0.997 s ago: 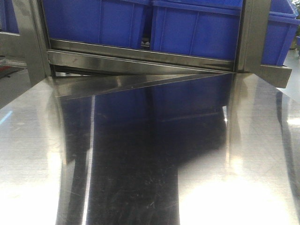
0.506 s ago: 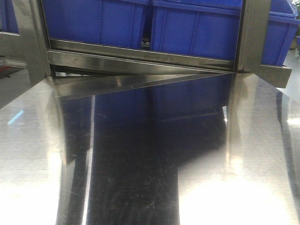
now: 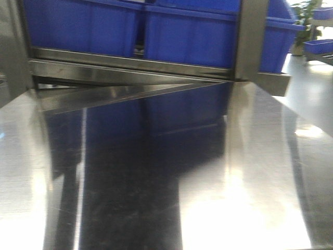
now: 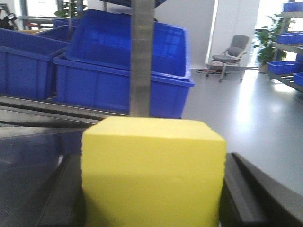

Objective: Place yellow foam block on left shelf second layer
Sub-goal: 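Drive the base to the shelf of blue bins holding the cube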

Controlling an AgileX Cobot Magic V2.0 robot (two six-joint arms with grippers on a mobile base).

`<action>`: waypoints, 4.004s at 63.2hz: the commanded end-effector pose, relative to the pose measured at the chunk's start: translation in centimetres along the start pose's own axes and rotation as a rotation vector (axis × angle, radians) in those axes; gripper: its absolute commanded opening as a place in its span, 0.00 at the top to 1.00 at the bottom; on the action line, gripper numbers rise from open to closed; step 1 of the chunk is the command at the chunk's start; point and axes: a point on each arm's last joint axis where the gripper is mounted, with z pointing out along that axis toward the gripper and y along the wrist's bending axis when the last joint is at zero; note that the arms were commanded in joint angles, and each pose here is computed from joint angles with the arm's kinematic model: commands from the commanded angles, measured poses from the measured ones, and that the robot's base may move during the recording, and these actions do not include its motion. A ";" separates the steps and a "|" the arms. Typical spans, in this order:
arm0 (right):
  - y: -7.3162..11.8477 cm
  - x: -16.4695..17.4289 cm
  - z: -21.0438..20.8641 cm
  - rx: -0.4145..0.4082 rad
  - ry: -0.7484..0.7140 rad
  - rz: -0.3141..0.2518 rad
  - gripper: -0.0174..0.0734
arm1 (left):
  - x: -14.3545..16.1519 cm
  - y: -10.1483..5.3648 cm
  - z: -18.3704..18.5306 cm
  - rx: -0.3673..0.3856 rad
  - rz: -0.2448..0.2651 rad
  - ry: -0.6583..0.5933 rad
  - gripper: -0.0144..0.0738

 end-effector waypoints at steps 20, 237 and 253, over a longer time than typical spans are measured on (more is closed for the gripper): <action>0.0 -1.6 -0.3 0.000 -0.104 -0.023 0.47 | 0.1 -0.1 0.1 0.021 -0.011 -0.054 0.68; 0.0 -1.6 -0.3 0.000 -0.105 -0.023 0.47 | 0.1 -0.1 0.1 0.021 -0.011 -0.053 0.68; 0.0 -1.6 -0.3 0.000 -0.105 -0.023 0.47 | 0.1 -0.1 0.1 0.021 -0.011 -0.053 0.68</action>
